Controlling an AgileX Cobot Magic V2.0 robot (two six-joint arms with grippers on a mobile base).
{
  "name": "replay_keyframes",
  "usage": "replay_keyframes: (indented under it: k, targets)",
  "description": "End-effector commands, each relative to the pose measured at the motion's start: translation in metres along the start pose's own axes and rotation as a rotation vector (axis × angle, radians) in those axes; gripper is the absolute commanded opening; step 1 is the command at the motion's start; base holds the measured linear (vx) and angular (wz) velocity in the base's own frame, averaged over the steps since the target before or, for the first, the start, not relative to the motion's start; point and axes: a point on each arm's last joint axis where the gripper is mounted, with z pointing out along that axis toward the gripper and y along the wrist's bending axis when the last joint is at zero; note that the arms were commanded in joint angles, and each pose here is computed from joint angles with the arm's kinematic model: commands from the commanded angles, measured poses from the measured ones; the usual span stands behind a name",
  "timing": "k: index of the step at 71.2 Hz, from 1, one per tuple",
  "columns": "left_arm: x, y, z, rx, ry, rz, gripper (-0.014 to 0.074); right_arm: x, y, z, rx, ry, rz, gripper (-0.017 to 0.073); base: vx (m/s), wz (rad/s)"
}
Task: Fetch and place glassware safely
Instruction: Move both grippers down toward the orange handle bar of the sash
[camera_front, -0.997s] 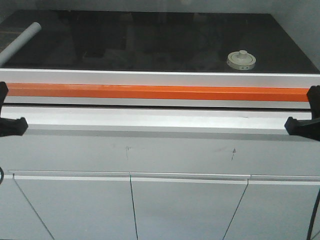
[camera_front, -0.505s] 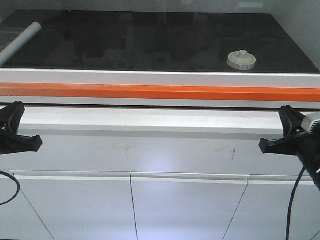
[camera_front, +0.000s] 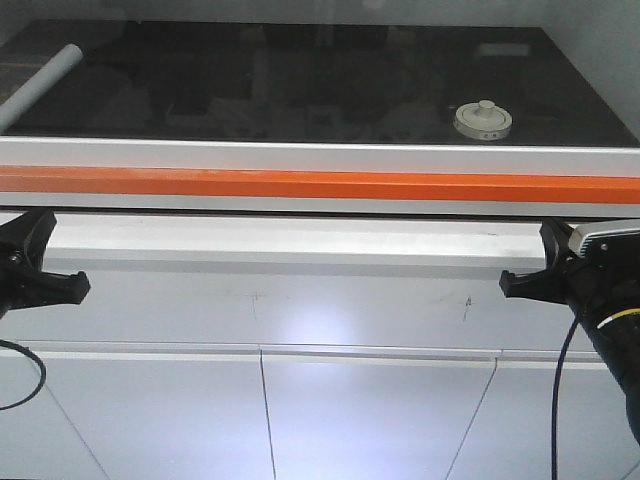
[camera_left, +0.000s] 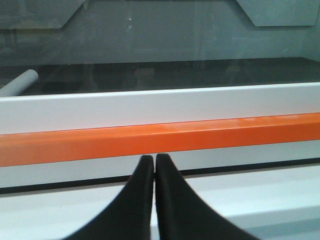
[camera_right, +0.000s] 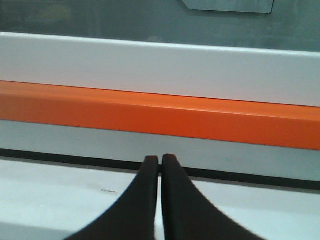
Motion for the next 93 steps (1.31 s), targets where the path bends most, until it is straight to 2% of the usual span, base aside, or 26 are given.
replay_keyframes:
  k: [1, 69, 93]
  targets:
    - [-0.016, 0.000, 0.000, 0.001, -0.116, -0.010, -0.0007, -0.020, -0.003, 0.010, 0.013, -0.155, -0.015, -0.0003, 0.00, 0.00]
    - [-0.015, 0.001, 0.001, 0.001, -0.107, -0.010, -0.0007, 0.002, -0.007, 0.074, 0.008, -0.089, -0.015, -0.0003, 0.00, 0.00]
    - [-0.014, 0.001, 0.001, 0.001, -0.104, -0.007, -0.0007, -0.006, -0.008, 0.089, 0.011, -0.145, -0.013, -0.0003, 0.00, 0.00]
